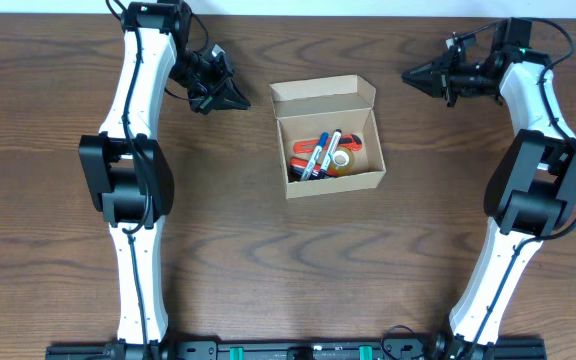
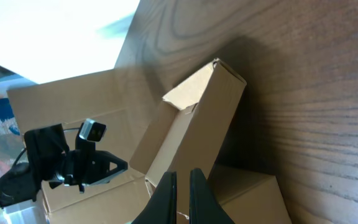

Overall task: Pack container
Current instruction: 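Move both grippers to the box lid flaps on either side, then push the lid flap over with both grippers to close the box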

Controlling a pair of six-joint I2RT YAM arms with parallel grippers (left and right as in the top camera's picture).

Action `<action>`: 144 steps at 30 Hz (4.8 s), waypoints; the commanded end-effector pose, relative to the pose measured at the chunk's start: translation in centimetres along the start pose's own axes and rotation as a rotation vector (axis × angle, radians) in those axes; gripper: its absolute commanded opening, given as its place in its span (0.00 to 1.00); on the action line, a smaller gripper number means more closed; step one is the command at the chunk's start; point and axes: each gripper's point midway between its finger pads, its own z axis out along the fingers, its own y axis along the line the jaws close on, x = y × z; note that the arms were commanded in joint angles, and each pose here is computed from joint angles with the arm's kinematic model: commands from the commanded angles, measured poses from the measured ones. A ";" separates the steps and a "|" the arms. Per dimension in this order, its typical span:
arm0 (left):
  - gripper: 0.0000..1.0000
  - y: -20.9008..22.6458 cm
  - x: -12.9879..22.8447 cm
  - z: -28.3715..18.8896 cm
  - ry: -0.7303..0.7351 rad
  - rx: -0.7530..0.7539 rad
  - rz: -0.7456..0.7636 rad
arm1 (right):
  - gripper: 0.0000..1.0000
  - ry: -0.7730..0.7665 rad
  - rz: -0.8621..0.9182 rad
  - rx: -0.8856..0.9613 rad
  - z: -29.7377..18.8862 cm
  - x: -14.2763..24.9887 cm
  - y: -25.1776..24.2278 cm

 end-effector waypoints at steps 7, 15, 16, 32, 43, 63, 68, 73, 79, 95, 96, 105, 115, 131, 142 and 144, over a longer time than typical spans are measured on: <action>0.06 -1.1 -0.6 1.8 0.078 0.157 0.007 | 0.02 0.027 0.016 -0.018 0.3 0.9 0.2; 0.06 0.0 -1.4 4.8 0.184 0.254 -0.071 | 0.01 0.035 0.033 -0.016 0.4 1.3 -0.4; 0.06 0.2 -1.5 5.1 0.189 0.252 -0.078 | 0.02 0.035 0.032 -0.016 0.5 1.3 -0.4; 0.06 0.3 -2.3 5.6 0.179 0.272 -0.075 | 0.02 0.069 0.099 -0.042 2.0 2.6 -3.0; 0.06 0.6 -2.5 6.3 0.184 0.272 -0.106 | 0.02 0.099 0.093 -0.031 4.2 3.6 -2.3; 0.06 1.5 -1.9 10.2 0.273 0.289 -0.145 | 0.01 0.085 0.119 -0.006 5.5 3.9 -4.3; 0.06 1.5 -1.8 10.7 0.274 0.281 -0.130 | 0.02 0.089 0.119 -0.038 5.9 4.1 -4.6; 0.06 1.5 -1.9 10.7 0.273 0.282 -0.129 | 0.01 0.093 0.089 -0.076 6.2 3.9 -3.6; 0.06 1.4 -1.8 10.7 0.275 0.289 -0.126 | 0.02 0.117 0.083 -0.092 7.3 4.5 -2.7; 0.06 0.5 -1.1 11.2 0.298 0.305 -0.109 | 0.01 0.137 0.064 -0.090 8.2 5.2 -2.3; 0.06 0.5 -1.1 11.2 0.298 0.305 -0.109 | 0.02 0.136 0.057 -0.091 8.2 5.2 -2.3; 0.06 -0.5 -1.6 11.1 0.285 0.360 -0.056 | 0.01 0.116 -0.001 -0.104 8.3 4.7 -2.0; 0.06 -1.6 -2.4 10.9 0.262 0.418 0.010 | 0.02 0.097 -0.037 -0.119 8.1 4.0 -1.7; 0.06 -4.7 -3.9 9.6 0.244 0.573 0.114 | 0.02 0.082 -0.050 -0.135 7.5 3.4 -1.6; 0.06 -5.4 -4.2 9.1 0.239 0.612 0.156 | 0.02 0.083 -0.134 -0.223 6.5 2.8 0.1; 0.06 -5.5 -4.3 9.0 0.235 0.619 0.168 | 0.02 0.086 -0.164 -0.257 6.0 2.6 0.8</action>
